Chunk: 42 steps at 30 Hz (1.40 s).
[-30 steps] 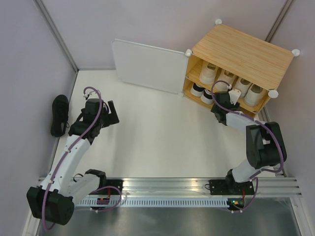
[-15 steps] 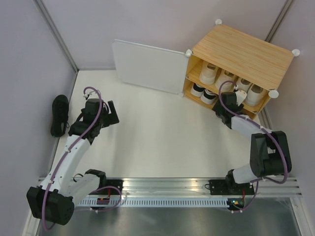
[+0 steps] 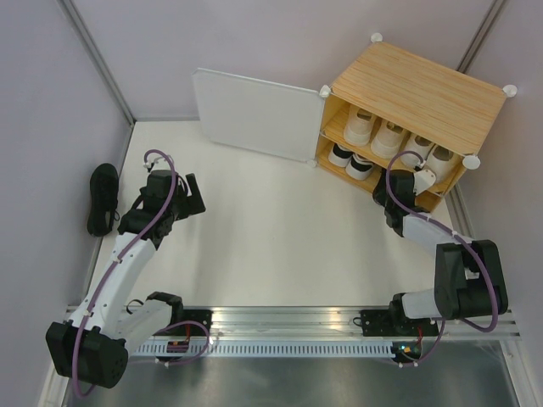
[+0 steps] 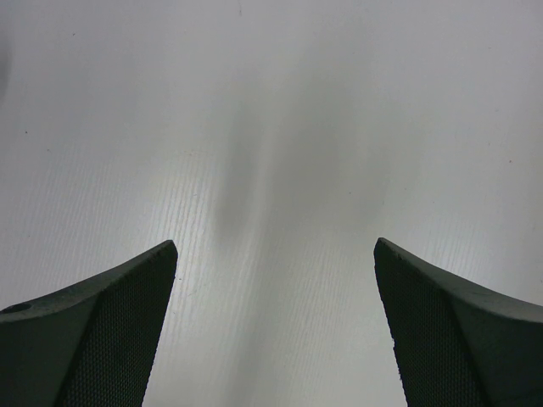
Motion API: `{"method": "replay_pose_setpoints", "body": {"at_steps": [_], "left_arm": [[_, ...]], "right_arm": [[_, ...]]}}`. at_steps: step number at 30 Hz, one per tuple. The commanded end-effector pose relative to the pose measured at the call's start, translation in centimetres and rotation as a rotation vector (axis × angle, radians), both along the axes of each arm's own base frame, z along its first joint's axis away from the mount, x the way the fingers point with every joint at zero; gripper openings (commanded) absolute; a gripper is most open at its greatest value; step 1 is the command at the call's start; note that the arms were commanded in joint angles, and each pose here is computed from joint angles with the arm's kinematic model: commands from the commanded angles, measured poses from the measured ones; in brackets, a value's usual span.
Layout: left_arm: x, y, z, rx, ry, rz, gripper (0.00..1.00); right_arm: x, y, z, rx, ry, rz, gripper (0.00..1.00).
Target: Place and organize the shoes in the shoe cabinet
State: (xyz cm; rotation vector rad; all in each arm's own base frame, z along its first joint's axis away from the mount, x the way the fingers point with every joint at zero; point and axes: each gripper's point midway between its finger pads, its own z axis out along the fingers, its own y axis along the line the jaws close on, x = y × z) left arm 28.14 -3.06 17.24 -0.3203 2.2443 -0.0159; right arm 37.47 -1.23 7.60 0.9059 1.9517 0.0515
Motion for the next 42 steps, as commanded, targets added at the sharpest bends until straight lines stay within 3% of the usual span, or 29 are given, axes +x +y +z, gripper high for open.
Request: {"method": "replay_pose_setpoints", "body": {"at_steps": [1,4,11,26,42], "left_arm": [[0.3,-0.1,0.6,0.003,-0.023,-0.015,1.00],[0.3,-0.1,0.6,0.003,-0.023,-0.015,1.00],[0.3,0.0,0.6,0.008,-0.024,-0.011,1.00],[0.3,0.1,0.5,0.012,-0.020,-0.007,1.00],[0.3,0.2,0.7,0.015,-0.025,-0.003,1.00]], "right_arm": [[-0.4,0.0,-1.7,0.007,0.041,-0.006,0.19],[0.5,-0.8,-1.1,-0.053,0.039,-0.005,0.10],[3.3,-2.1,1.3,-0.168,0.008,0.016,0.01],[6.0,-3.1,1.1,-0.214,-0.013,0.049,0.01],[5.9,-3.1,5.6,-0.233,-0.249,0.042,0.02]]}}
